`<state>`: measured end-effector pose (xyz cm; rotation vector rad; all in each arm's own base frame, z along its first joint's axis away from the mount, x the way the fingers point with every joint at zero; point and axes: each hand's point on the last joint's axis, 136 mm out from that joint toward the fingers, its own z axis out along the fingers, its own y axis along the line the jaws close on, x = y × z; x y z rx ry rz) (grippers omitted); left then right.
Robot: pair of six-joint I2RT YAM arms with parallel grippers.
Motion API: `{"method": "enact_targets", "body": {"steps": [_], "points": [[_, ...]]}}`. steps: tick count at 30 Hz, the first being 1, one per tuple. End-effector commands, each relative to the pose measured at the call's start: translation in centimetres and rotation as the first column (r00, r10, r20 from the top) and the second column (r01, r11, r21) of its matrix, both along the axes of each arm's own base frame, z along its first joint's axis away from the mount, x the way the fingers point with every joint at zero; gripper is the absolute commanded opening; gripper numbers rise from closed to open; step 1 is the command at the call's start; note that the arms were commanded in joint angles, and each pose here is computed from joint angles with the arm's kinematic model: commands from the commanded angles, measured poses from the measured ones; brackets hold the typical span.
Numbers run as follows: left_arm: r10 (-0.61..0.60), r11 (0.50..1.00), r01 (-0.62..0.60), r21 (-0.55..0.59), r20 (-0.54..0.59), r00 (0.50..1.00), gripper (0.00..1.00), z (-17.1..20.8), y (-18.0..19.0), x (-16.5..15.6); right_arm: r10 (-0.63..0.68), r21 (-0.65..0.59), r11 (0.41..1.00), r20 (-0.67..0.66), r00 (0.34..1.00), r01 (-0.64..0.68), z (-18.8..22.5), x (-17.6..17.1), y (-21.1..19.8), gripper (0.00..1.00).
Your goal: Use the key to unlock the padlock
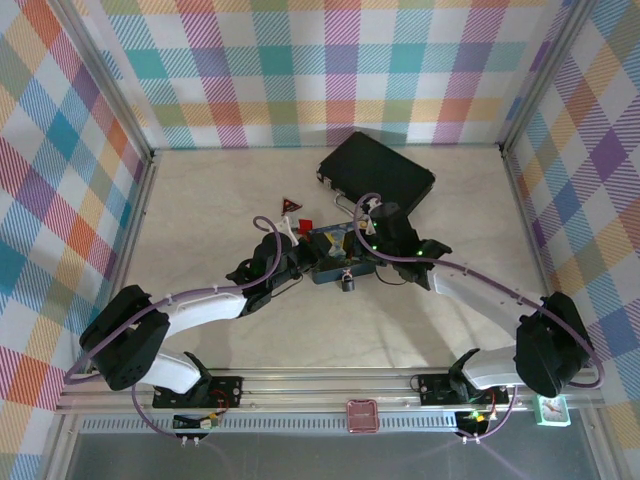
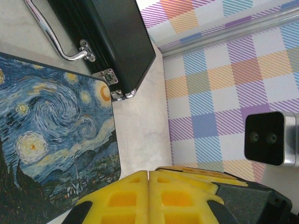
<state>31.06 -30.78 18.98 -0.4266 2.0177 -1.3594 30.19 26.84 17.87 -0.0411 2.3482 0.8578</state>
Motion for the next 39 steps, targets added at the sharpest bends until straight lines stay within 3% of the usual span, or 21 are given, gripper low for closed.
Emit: {"method": "enact_targets", "body": {"steps": [1, 4, 6, 11, 16, 22, 32, 39], "points": [[-0.009, 1.0, 0.009, -0.007, 0.042, 0.999, 0.0, 1.3, -0.7, 0.3, 0.026, 0.052, 0.998, 0.053, 0.998, -0.029, 2.3, -0.2, 0.2, 0.04], [-0.026, 0.998, 0.019, 0.065, 0.1, 0.995, 0.0, 1.7, -0.1, 0.6, 0.055, 0.031, 0.998, 0.105, 0.993, -0.058, 3.4, -0.6, -0.5, 0.31], [-0.062, 0.991, 0.044, 0.129, 0.138, 0.988, 0.0, 2.2, 0.5, 1.1, 0.102, 0.025, 0.994, 0.153, 0.983, -0.107, 4.4, -1.0, -1.0, 0.42], [-0.31, 0.932, 0.249, 0.261, 0.223, 0.924, 0.0, 4.7, 0.2, 1.4, 0.284, -0.053, 0.959, 0.268, 0.921, -0.28, 6.4, -2.4, -2.1, 0.53], [-0.549, 0.826, 0.458, 0.329, 0.284, 0.786, 0.0, 6.8, -1.4, -0.9, 0.382, 0.046, 0.909, 0.3, 0.874, -0.413, 7.2, -3.4, -2.8, 0.52], [-0.691, 0.723, 0.621, 0.303, 0.288, 0.663, 0.0, 7.4, -2.8, -3.3, 0.471, 0.183, 0.805, 0.379, 0.797, -0.564, 8.4, -4.8, -2.6, 0.47], [-0.724, 0.689, 0.652, 0.315, 0.282, 0.629, 0.0, 7.1, -2.6, -4.4, 0.538, 0.248, 0.723, 0.382, 0.751, -0.645, 7.4, -5.1, -1.9, 0.44], [-0.713, 0.701, 0.632, 0.331, 0.289, 0.639, 0.0, 7.3, -2.3, -4.3, 0.534, 0.258, 0.73, 0.362, 0.764, -0.633, 5.7, -5.0, -1.9, 0.44]]}}
